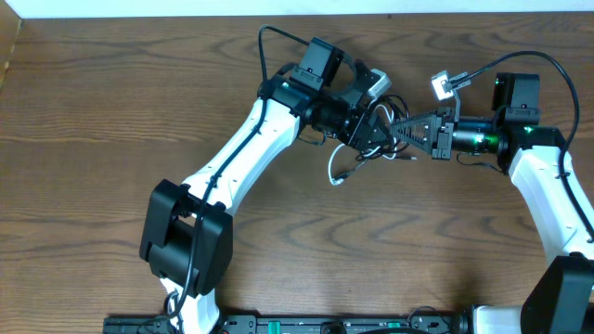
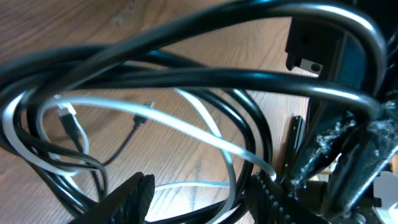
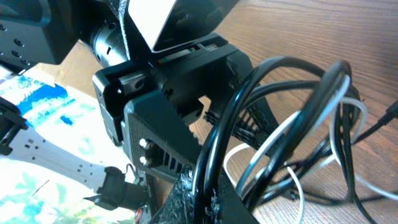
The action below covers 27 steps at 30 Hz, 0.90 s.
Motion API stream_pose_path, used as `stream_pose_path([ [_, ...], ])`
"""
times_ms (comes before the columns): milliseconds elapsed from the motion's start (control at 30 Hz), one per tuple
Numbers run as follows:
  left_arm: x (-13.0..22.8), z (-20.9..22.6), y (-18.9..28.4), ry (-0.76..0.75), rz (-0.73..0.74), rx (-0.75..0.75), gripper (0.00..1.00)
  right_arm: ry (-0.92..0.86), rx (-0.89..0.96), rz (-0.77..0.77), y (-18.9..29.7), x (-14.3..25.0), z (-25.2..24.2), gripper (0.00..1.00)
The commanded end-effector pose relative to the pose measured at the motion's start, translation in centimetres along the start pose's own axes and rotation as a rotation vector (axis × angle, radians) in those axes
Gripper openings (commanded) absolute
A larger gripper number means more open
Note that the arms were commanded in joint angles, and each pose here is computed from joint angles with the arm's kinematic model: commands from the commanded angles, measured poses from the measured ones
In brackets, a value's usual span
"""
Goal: Untangle cables
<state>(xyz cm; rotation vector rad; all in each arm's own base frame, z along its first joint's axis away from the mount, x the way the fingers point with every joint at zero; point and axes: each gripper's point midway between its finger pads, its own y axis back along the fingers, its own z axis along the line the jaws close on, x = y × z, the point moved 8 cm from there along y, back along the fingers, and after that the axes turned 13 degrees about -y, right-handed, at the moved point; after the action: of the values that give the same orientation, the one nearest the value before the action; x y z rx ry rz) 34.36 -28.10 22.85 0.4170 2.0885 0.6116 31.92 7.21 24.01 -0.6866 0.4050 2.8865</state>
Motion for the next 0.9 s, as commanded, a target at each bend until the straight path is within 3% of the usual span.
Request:
stream_pose_path([
  [0,0.0,-0.9,-1.2,-0.024,0.009,0.033,0.52,0.007,-0.070,0.005,0.1,-0.1,0.8,0.01],
  [200,0.0,-1.7,-2.1,-0.040,0.022,0.051,0.51,-0.008,-0.070,0.005,0.1,-0.1,0.8,0.01],
  [433,0.1,-1.3,-2.9,-0.044,0.024,0.053,0.39,-0.040,-0.070,0.006,0.1,-0.1,0.8,0.01],
  [567,0.7,0.1,-4.0,0.056,0.048,-0.017,0.38,-0.058,-0.069,0.006,0.1,-0.2,0.8,0.01],
  [600,0.9,0.6,-4.3,0.091,0.056,-0.045,0.35,-0.065,-0.069,0.006,0.1,-0.2,0.8,0.01],
  [700,1.5,2.0,-4.8,0.161,0.077,-0.130,0.08,-0.070,-0.058,-0.002,0.3,-0.3,0.7,0.01],
  [867,1.5,3.4,-3.6,0.216,0.071,-0.246,0.07,-0.178,0.088,-0.052,1.1,-0.6,-0.9,0.01],
])
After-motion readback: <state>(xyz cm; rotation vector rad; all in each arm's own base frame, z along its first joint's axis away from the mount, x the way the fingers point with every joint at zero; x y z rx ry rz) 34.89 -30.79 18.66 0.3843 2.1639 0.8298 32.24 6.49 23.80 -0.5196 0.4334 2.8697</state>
